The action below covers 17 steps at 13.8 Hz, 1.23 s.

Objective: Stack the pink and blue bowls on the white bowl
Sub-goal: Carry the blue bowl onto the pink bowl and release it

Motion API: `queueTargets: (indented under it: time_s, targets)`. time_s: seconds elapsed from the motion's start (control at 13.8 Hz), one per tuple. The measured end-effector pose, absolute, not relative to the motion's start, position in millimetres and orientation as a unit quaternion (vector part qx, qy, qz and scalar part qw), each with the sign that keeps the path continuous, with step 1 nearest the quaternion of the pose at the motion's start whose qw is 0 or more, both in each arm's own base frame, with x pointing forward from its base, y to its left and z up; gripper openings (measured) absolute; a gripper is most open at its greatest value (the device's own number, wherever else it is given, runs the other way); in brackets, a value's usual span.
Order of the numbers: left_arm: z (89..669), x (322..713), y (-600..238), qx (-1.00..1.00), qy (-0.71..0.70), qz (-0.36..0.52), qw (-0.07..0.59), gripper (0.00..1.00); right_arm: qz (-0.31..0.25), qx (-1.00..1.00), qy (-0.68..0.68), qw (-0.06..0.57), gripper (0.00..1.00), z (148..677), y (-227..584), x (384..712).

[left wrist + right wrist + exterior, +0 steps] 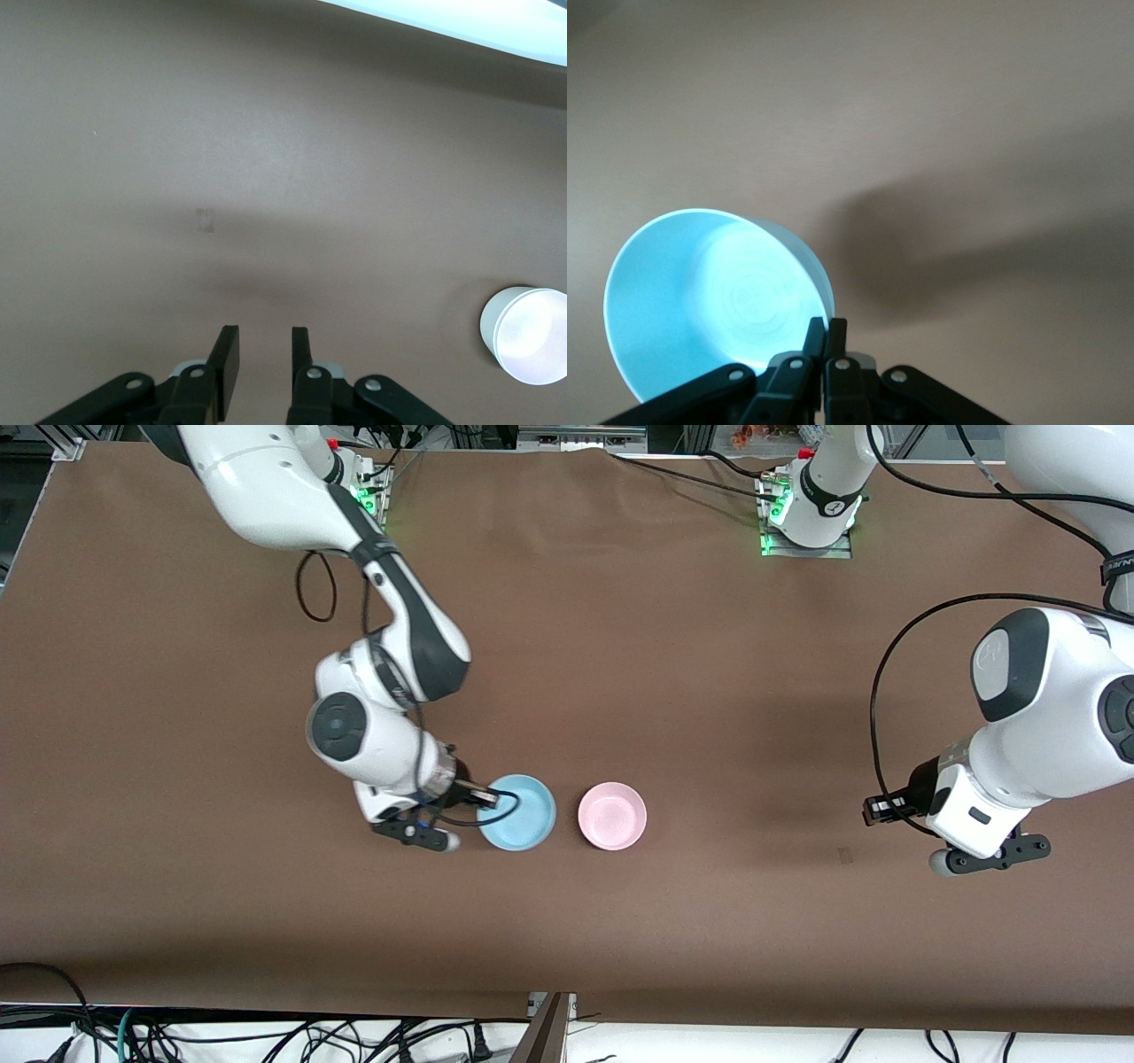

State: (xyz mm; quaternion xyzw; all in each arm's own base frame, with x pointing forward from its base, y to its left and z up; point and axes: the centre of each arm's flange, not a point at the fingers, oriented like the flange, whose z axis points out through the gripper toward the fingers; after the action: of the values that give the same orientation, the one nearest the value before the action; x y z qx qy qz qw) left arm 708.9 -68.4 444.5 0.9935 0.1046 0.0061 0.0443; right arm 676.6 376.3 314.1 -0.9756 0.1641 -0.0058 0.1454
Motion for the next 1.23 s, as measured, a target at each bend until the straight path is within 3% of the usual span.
queueTargets:
  time_s: [0.29, 0.73, 1.23]
  targets:
    - [449.1, 706.9, -66.4, 0.994, 0.096, 0.005, 0.043, 0.35, -0.033, -0.956, 0.226, 0.184, 0.02, 294.9, 438.1, 660.9]
    - [448.7, 707.1, -58.1, 0.995, 0.09, 0.003, 0.042, 0.36, -0.025, -0.936, 0.292, 0.196, 0.02, 286.6, 480.4, 635.9]
    - [448.6, 707.1, -57.6, 0.995, 0.09, 0.003, 0.042, 0.37, -0.033, -0.937, 0.304, 0.171, 0.02, 240.0, 505.5, 614.4]
